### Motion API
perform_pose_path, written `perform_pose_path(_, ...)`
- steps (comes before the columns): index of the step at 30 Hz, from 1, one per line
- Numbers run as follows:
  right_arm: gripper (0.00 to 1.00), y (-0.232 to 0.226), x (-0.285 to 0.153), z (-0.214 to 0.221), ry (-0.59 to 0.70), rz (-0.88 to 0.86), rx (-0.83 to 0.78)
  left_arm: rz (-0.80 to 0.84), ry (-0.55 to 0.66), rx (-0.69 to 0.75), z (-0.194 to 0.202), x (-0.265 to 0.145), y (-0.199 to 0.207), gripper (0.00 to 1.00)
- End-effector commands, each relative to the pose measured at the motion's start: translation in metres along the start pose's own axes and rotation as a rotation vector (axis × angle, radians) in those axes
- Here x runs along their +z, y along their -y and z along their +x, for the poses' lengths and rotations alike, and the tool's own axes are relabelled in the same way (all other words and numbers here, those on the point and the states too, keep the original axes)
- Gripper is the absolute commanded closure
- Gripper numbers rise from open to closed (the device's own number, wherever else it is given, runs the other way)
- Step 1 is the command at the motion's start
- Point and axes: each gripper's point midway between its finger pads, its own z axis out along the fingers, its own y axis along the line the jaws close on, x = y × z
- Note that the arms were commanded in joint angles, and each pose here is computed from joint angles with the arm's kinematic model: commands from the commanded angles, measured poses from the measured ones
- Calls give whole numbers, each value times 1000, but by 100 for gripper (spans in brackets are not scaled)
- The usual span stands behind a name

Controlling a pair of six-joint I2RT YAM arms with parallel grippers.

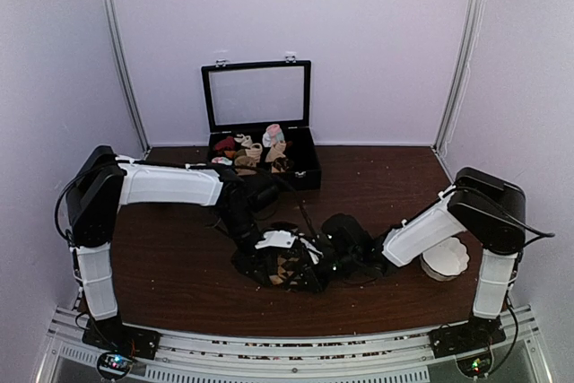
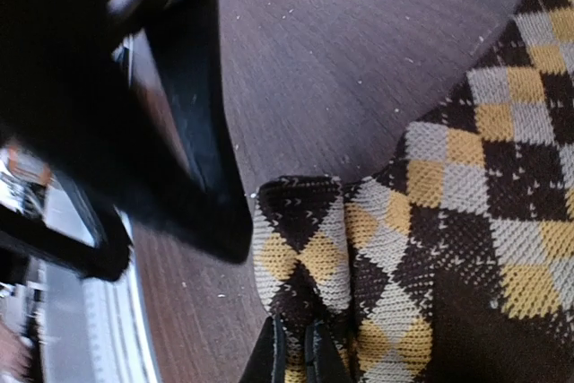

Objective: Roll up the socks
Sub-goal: Roll the sock at the center of the board.

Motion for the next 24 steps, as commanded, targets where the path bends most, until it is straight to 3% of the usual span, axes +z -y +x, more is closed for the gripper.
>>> perform_pose_path(1, 100, 32, 2, 67, -168, 12, 382, -104, -43, 115, -3, 17, -16, 48)
perform_pose_path(8, 100, 44, 1, 71, -148, -20, 523, -187, -125, 136, 8, 27, -37, 49)
perform_pose_path(13, 100, 44, 1, 70, -158, -18, 531, -197, -147, 122, 12, 33, -43, 59)
perform_pose_path(19, 100, 45, 2, 69, -174, -12, 534, -227, -154, 112, 13, 36, -49, 61)
perform_pose_path(24, 100, 43, -1, 60, -150, -16, 528, -154, -162, 117, 17, 41, -36, 82)
